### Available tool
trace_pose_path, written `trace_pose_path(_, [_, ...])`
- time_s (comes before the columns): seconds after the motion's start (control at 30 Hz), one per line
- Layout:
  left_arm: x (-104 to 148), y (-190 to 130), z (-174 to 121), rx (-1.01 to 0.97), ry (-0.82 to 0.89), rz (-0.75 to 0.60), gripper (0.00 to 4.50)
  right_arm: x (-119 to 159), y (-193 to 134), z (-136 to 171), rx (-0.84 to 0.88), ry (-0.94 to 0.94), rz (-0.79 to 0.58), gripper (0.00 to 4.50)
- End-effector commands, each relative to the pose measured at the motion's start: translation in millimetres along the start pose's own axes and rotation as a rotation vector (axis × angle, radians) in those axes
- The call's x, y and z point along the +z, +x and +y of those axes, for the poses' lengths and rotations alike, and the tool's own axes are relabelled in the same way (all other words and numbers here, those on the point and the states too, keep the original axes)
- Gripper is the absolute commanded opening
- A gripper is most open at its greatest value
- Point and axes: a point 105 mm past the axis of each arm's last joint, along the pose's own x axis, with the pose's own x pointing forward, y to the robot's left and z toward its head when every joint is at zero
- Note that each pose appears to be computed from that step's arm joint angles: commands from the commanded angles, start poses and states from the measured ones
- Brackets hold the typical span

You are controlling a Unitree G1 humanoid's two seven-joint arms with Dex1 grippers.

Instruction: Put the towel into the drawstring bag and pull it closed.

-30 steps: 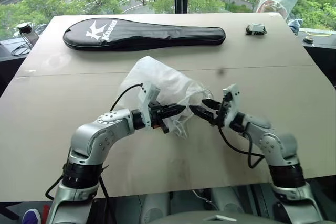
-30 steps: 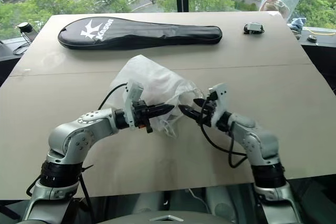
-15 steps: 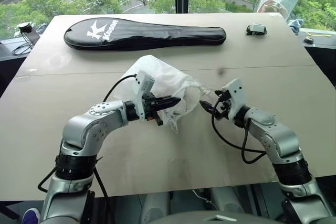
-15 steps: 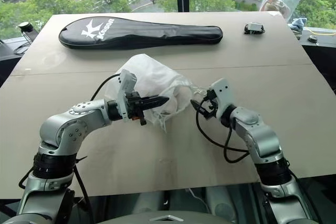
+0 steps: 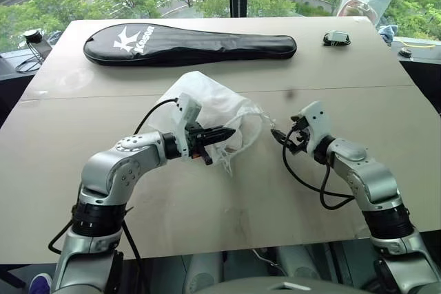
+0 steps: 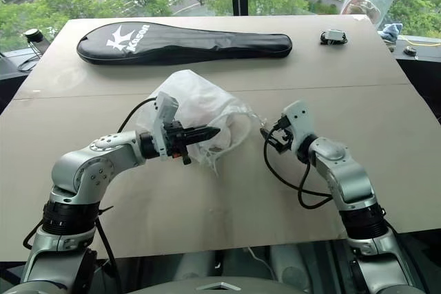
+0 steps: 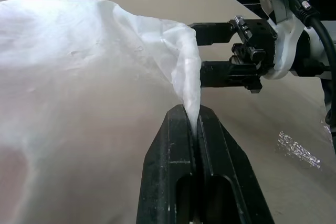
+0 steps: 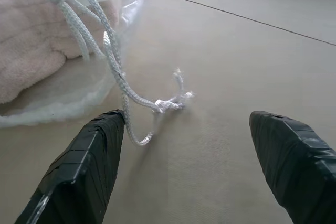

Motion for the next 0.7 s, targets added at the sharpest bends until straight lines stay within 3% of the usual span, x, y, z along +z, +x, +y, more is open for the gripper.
trace_pose_path(0.03, [10.4, -3.8, -2.8, 0.004, 0.048, -0.042, 0.0, 17.3, 0.4, -4.5, -0.027, -0.057, -0.053, 4.03])
trace_pose_path(0.23, [9.4, -5.9, -2.0, 0.009, 0.053, -0.044, 0.0, 18.6, 4.5, -10.7, -0.086, -0.066, -0.051, 4.03])
trace_pose_path(0.33, [8.6, -5.4, -2.2, 0.009, 0.056, -0.043, 0.0, 16.2, 6.4, -12.8, -0.111, -0.074, -0.046, 3.26])
trace_pose_path(0.43, [9.0, -4.6, -1.7, 0.009, 0.06, -0.043, 0.0, 12.5, 8.7, -18.4, -0.157, -0.077, -0.035, 1.78])
trace_pose_path(0.57, [10.1, -4.5, -0.2, 0.01, 0.064, -0.042, 0.0, 13.4, 10.7, -20.5, -0.183, -0.091, -0.042, 0.19])
trace_pose_path(0.7, [10.3, -3.9, 0.0, 0.009, 0.067, -0.042, 0.0, 17.6, 13.7, -19.0, -0.189, -0.092, -0.068, 0.08])
